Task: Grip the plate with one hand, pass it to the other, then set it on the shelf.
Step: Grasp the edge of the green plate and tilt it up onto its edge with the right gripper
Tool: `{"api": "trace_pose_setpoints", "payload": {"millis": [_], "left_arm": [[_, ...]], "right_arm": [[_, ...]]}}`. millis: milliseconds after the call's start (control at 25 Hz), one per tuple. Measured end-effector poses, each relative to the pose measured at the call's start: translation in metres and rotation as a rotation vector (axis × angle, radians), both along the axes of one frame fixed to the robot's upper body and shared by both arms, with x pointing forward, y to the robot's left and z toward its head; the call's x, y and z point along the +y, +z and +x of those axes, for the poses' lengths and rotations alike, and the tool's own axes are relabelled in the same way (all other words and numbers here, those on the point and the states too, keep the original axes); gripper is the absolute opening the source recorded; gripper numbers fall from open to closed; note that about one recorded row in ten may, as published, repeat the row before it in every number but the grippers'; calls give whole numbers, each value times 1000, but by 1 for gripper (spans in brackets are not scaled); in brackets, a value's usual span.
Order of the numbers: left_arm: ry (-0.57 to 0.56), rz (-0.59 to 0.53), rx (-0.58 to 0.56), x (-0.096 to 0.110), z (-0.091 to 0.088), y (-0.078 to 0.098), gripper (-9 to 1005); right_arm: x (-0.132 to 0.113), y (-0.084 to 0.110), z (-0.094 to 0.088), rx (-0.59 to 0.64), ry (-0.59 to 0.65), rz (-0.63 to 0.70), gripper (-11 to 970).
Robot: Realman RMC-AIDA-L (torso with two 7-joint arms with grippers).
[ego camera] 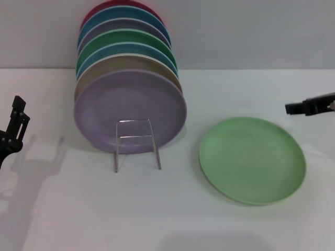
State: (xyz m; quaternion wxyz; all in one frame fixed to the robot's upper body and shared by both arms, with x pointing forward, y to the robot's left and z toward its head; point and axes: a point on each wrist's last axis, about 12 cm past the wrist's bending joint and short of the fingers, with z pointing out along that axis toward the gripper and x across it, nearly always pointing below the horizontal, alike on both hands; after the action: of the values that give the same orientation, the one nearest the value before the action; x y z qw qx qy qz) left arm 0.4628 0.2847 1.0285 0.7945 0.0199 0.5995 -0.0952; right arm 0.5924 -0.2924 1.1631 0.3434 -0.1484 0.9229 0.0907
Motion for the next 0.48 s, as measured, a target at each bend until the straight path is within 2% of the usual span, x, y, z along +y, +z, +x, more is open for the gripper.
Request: {"api": "trace_pose_setpoints", "payload": {"millis": [200,480], "left_arm": [[-2,-3,-10,-1,2,2,699],[-14,-10,-32,-5,5,5,699]], "right_arm": [[0,-2,7,126,-4,-28,566],[4,-7,14,217,-25,-23,568]]}}
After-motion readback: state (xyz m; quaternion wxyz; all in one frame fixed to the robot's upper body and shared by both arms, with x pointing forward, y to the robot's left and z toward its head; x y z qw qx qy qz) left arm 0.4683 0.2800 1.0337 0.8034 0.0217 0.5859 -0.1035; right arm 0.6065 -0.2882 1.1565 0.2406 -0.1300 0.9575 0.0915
